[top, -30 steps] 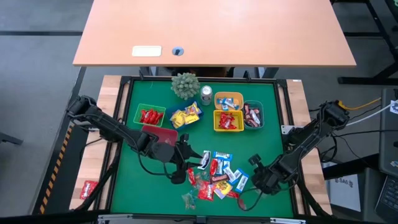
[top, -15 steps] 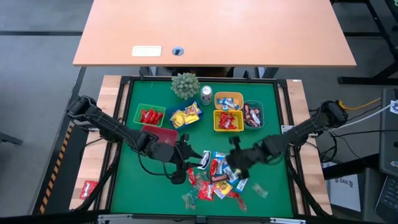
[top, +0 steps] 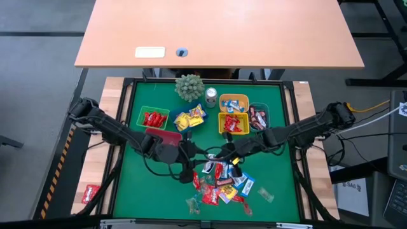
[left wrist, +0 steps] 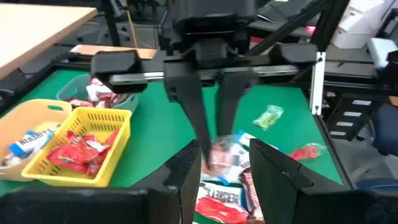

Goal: Sort candy
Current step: Put the transparent orange candy pack into the red bin

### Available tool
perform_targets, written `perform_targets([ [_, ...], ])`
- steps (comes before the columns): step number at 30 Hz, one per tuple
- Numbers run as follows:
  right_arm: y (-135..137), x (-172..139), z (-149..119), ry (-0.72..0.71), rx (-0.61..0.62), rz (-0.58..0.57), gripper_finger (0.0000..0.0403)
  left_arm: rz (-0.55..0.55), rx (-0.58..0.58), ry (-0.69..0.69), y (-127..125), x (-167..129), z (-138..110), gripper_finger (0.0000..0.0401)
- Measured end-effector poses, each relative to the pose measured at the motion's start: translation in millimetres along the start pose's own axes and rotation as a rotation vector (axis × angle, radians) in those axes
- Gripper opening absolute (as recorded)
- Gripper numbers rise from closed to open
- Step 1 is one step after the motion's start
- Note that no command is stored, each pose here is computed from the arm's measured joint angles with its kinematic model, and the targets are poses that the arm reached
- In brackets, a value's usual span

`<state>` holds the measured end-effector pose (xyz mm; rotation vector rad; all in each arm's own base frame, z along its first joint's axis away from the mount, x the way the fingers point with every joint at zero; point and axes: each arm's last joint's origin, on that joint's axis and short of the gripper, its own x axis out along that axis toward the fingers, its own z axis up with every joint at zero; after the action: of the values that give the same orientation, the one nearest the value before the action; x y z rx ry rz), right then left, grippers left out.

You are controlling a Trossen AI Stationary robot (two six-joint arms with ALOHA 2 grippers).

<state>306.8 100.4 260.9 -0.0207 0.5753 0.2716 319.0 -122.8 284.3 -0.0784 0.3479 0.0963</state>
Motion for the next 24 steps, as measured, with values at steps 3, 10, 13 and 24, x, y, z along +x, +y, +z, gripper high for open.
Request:
perform_targets([
  [3,1,0,4,-0.037,0.0,0.004,0.0026,0.003,0.062,0.0,1,1,0,0.0124],
  [10,-1,0,7,-0.079,0.077,-0.069,0.0026,-0.012,0.176,0.001,0,0,0,0.0124],
  [13,-2,0,7,-0.083,0.08,-0.103,0.0026,-0.021,0.202,0.002,0,0,0,0.0124],
  [24,-2,-1,13,-0.148,0.084,-0.097,0.0026,-0.013,0.231,0.002,1,0,0,0.0124],
])
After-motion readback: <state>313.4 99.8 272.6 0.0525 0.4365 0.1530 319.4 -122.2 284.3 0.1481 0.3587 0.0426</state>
